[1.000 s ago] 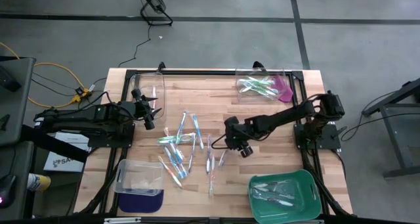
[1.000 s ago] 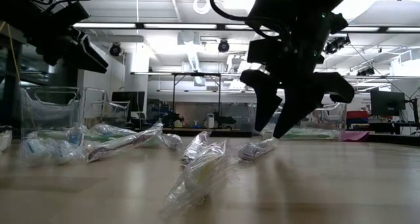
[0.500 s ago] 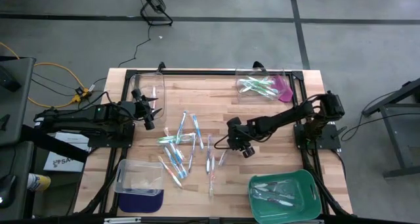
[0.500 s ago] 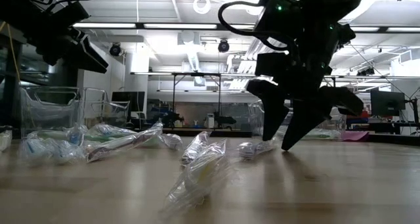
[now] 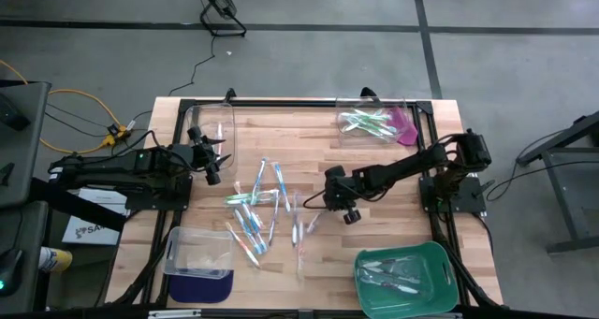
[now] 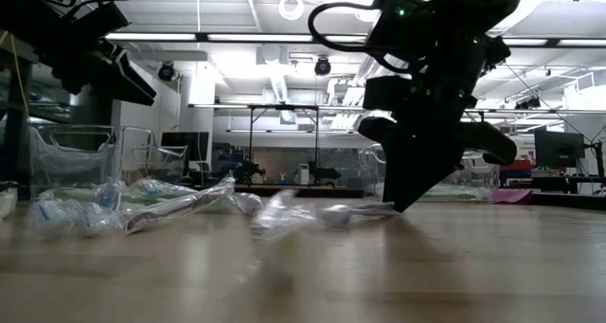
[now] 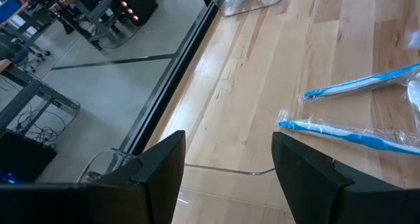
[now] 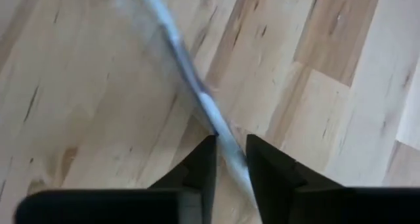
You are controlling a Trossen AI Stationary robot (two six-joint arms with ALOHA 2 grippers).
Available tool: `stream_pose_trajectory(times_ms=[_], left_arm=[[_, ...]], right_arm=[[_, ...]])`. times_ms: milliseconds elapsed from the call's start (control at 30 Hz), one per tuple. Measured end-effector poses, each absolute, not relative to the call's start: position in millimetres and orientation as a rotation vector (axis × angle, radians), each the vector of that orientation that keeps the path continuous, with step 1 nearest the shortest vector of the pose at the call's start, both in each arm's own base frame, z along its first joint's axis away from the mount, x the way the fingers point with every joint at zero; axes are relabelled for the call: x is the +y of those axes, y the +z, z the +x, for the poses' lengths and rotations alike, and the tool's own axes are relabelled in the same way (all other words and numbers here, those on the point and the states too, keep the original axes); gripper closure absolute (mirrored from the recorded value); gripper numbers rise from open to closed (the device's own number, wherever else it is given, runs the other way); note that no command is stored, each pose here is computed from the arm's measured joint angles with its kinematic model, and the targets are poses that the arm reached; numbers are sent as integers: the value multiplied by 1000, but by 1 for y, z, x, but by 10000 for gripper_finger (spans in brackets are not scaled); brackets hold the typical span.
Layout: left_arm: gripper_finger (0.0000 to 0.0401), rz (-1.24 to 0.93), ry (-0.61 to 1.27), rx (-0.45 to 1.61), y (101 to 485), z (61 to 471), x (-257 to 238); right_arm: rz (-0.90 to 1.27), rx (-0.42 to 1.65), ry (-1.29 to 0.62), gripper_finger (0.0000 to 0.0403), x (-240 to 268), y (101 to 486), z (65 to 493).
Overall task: Pick & Place Toothbrushes
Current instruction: Put the violet toothbrush into the green bin
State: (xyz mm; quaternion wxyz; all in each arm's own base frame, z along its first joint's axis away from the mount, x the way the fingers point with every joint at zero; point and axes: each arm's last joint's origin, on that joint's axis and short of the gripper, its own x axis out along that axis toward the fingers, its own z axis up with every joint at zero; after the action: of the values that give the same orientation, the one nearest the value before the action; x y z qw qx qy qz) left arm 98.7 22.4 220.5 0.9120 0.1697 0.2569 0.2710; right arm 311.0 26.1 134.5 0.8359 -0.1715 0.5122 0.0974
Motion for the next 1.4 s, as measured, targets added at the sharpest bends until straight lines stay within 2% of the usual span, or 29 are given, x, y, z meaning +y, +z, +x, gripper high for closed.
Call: stream_pose_trajectory(times_ms=[333, 700, 933, 1267, 1400], left_arm=[[180, 338, 558, 552, 218, 97, 22], [180, 334, 559, 551, 218, 97, 22], [180, 334, 560, 551, 218, 97, 22], [180, 320, 564, 546, 218, 97, 22], [180, 316, 565, 545, 218, 97, 22]], right_arm=[[-326, 1086, 184, 391, 26, 135, 311], [-198, 1093, 109, 395, 28, 135, 311], [-166, 1103, 151, 395, 41, 139, 312], [-146, 1142, 195, 402, 64, 177, 326], [0, 1160, 176, 402, 68, 198, 333]])
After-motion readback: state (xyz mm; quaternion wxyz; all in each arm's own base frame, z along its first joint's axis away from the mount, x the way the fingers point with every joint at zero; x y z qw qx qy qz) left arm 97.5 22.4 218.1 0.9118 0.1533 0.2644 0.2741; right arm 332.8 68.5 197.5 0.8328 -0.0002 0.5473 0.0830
